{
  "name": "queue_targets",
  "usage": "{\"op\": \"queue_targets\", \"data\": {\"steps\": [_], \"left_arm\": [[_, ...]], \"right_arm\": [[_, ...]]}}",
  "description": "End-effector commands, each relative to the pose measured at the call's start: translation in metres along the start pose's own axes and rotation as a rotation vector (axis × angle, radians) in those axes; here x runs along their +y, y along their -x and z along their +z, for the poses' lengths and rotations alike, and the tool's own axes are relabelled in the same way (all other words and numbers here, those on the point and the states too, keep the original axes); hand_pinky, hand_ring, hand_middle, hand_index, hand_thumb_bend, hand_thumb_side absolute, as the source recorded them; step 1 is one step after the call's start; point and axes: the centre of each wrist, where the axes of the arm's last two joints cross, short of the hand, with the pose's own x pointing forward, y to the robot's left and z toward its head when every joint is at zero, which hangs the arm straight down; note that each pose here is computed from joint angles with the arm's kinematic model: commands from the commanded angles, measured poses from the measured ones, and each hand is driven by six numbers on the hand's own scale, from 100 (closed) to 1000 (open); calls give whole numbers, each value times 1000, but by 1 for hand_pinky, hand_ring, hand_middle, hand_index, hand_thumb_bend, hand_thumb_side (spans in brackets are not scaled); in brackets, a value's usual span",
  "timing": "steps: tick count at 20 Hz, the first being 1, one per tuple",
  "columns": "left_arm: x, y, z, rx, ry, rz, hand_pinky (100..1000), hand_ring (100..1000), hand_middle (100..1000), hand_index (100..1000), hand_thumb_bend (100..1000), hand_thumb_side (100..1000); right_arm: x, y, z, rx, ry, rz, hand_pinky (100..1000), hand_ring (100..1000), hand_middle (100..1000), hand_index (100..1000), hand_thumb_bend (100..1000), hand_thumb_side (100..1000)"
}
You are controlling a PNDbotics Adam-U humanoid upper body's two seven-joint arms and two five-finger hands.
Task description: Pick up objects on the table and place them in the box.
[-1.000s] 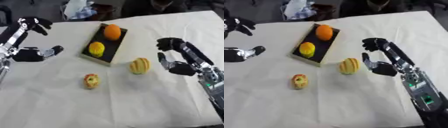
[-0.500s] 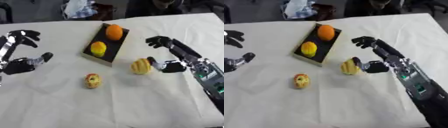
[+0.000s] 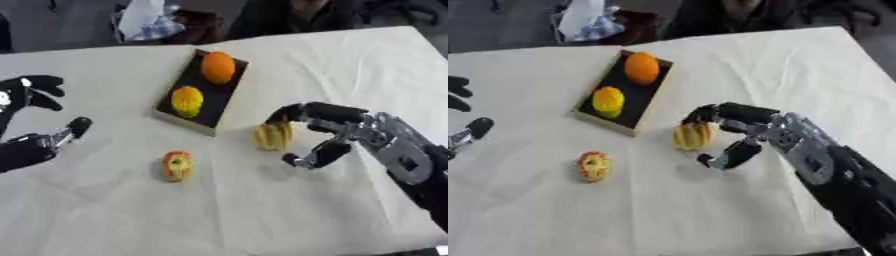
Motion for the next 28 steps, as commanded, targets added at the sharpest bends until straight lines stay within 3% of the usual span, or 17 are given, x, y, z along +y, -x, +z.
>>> {"op": "queue_targets", "data": {"steps": [1, 4, 5, 6, 12, 21, 25, 27, 28], "left_arm": [[6, -5, 0, -15, -15, -4, 702, 590, 626, 795, 555, 426], [6, -5, 0, -14, -16, -2, 702, 590, 625, 795, 556, 426], [5, -5, 0, -14, -16, -1, 701, 590, 625, 795, 556, 426], [5, -5, -1, -14, -16, 0, 701, 590, 625, 795, 556, 426], [4, -4, 0, -11, -12, 4, 701, 590, 625, 795, 556, 427], [2, -4, -1, -11, -3, 9, 702, 589, 625, 795, 554, 429], [1, -4, 0, -11, -1, 13, 701, 589, 625, 795, 554, 430], [1, -4, 0, -9, 1, 13, 701, 589, 625, 795, 553, 430], [1, -4, 0, -8, 2, 13, 701, 589, 625, 795, 553, 430]], "right_arm": [[-15, 7, 3, 53, 36, 49, 837, 872, 880, 942, 265, 249], [-22, 9, 3, 78, 105, 70, 836, 871, 877, 941, 260, 233], [-23, 9, 3, 84, 123, 74, 835, 870, 878, 941, 118, 257], [-24, 10, 3, 91, 140, 77, 835, 869, 876, 940, 256, 230], [-23, 13, 1, 101, 176, 70, 834, 868, 874, 939, 245, 237], [1, 23, -18, 91, 5, 69, 835, 868, 875, 930, 242, 254], [9, 29, -22, 103, 6, 55, 827, 854, 855, 856, 203, 222], [6, 30, -23, 108, 38, 55, 817, 840, 833, 767, 165, 176], [3, 30, -23, 108, 64, 56, 809, 829, 815, 676, 141, 150]]}}
